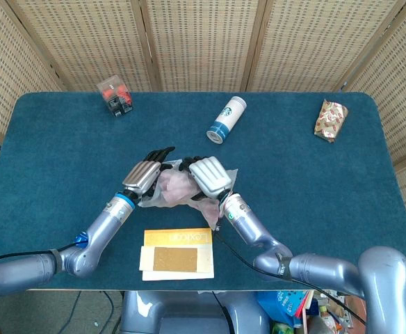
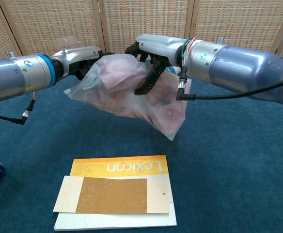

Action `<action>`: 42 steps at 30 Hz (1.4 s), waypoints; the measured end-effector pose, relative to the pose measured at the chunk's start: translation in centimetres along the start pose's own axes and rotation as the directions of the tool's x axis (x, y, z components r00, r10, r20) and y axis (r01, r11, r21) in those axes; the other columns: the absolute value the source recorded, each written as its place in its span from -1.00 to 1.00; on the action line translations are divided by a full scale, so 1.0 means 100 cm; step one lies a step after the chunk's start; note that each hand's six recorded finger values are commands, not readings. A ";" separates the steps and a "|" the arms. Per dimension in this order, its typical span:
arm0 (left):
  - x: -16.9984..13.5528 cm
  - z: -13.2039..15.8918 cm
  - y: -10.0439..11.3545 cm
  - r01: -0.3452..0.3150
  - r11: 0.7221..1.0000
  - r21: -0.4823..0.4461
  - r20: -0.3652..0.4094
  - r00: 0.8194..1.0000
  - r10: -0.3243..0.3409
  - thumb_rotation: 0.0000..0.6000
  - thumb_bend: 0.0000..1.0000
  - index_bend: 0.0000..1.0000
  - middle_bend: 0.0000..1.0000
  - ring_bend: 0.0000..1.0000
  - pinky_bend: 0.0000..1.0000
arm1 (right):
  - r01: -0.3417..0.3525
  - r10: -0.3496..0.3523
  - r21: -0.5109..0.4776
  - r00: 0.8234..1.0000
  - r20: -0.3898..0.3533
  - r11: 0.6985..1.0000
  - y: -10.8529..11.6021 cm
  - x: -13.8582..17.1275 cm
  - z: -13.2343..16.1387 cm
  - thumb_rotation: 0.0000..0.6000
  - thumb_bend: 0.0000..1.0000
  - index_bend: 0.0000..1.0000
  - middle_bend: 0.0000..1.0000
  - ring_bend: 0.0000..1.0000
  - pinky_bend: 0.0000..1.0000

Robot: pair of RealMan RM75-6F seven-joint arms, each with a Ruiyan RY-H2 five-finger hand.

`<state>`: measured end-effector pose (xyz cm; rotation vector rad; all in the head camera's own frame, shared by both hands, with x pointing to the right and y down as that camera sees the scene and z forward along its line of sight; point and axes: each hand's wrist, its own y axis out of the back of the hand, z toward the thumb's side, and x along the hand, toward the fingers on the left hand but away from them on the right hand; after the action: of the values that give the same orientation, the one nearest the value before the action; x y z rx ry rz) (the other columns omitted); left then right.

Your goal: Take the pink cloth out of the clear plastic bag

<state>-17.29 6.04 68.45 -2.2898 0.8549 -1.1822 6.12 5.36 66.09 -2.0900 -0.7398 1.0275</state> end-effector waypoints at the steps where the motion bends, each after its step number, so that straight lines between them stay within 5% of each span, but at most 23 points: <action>1: 0.002 0.000 -0.002 0.004 1.000 0.004 -0.003 1.000 -0.004 1.00 -0.10 0.46 -1.00 -1.00 -1.00 | -0.006 0.006 -0.003 1.000 0.015 1.000 0.001 0.001 -0.004 1.00 -0.88 -1.00 -0.87 -0.74 -0.63; 15: 0.019 0.000 0.000 -0.015 0.999 0.034 -0.023 1.000 0.016 1.00 -0.10 0.46 -1.00 -1.00 -1.00 | -0.002 -0.039 0.185 0.976 0.216 0.983 0.045 0.061 -0.105 1.00 -1.00 -1.00 -1.00 -1.00 -0.93; 20: 0.020 0.009 0.010 -0.047 0.998 0.029 0.003 0.999 0.047 1.00 -0.10 0.46 -1.00 -1.00 -1.00 | -0.024 -0.050 0.314 0.973 0.224 0.949 0.040 0.093 -0.128 1.00 -1.00 -1.00 -0.93 -0.92 -0.93; 22: 0.020 0.013 0.014 -0.057 0.998 0.018 0.015 0.998 0.057 1.00 -0.10 0.46 -1.00 -1.00 -1.00 | -0.028 -0.058 0.378 0.975 0.214 0.925 0.037 0.107 -0.136 1.00 -1.00 -0.99 -0.75 -0.75 -0.93; 26: 0.022 0.020 0.017 -0.056 0.998 -0.003 0.025 0.998 0.056 1.00 -0.10 0.46 -1.00 -1.00 -1.00 | -0.028 -0.071 0.509 0.982 0.174 0.860 0.031 0.136 -0.151 1.00 -1.00 -0.90 -0.40 -0.40 -0.73; 31: 0.024 0.028 0.016 -0.042 0.999 -0.023 0.031 0.999 0.043 1.00 -0.09 0.46 -1.00 -1.00 -1.00 | 0.015 -0.070 0.673 0.996 0.055 0.740 0.024 0.169 -0.160 1.00 -1.00 -0.70 0.06 0.01 0.12; 35: 0.025 0.033 0.017 -0.043 0.999 -0.017 0.035 0.998 0.044 1.00 -0.10 0.46 -1.00 -1.00 -1.00 | 0.100 -0.037 0.761 0.994 -0.100 0.641 0.017 0.188 -0.152 1.00 -1.00 -0.54 0.26 0.17 0.44; 38: 0.025 0.035 0.019 -0.047 0.999 -0.015 0.033 0.998 0.048 1.00 -0.10 0.46 -1.00 -1.00 -1.00 | 0.176 0.025 0.797 0.972 -0.232 0.578 0.005 0.199 -0.140 1.00 -1.00 -0.43 0.32 0.22 0.52; 42: 0.025 0.036 0.020 -0.049 0.998 -0.035 0.023 0.998 0.050 1.00 -0.10 0.46 -1.00 -1.00 -1.00 | 0.276 0.150 0.816 0.905 -0.399 0.508 -0.017 0.204 -0.119 1.00 -1.00 -0.41 0.34 0.23 0.53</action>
<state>-13.83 3.23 66.70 -2.2912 0.9244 -1.1255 26.45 17.39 63.84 -1.2653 -0.0009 0.6256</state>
